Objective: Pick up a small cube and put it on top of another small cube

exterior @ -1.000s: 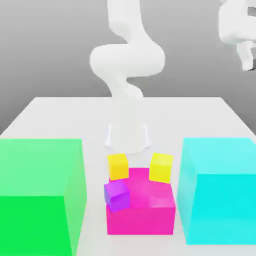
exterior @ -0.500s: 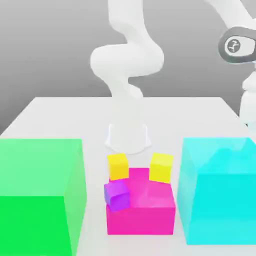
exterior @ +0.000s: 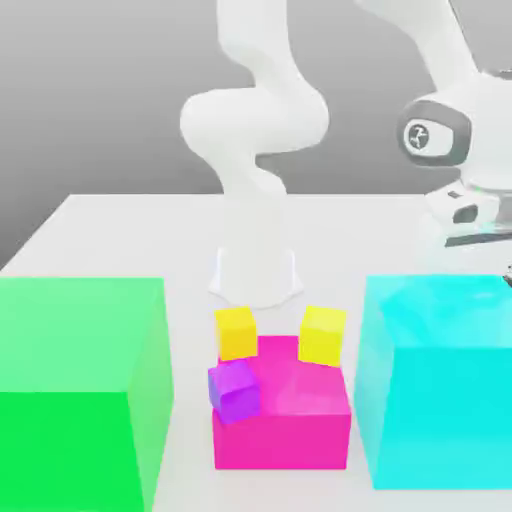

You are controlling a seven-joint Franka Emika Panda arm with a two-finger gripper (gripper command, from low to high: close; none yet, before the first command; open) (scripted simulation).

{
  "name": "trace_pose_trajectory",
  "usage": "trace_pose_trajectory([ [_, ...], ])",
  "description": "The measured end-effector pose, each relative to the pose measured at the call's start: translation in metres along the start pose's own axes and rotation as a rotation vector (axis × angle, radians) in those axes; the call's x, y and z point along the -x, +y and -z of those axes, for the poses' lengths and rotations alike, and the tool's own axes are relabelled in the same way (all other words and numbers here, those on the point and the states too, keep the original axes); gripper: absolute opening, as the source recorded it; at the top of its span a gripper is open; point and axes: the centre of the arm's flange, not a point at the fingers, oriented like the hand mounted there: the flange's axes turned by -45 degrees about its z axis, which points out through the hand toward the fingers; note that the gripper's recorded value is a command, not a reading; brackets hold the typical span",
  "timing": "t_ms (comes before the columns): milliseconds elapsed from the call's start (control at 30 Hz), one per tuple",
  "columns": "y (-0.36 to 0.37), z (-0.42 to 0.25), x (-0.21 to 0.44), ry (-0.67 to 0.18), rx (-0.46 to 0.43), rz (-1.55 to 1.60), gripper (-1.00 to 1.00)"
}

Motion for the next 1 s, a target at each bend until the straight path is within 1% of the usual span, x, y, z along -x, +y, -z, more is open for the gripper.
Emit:
trace_pose_trajectory([
  [167,0.019,-0.027,0.012,-0.028,0.012,-0.178,0.00],
  [333,0.042,-0.045,0.011,-0.026,0.026,-0.363,0.00],
  [433,0.027,-0.052,0.026,-0.014,0.027,-0.340,0.00],
  [767,0.033,-0.106,0.023,-0.013,0.026,-0.367,0.00],
  [800,0.034,-0.111,0.023,-0.013,0.028,-0.366,-1.00],
  [1000,0.035,-0.113,0.024,-0.013,0.027,-0.365,-1.00],
])
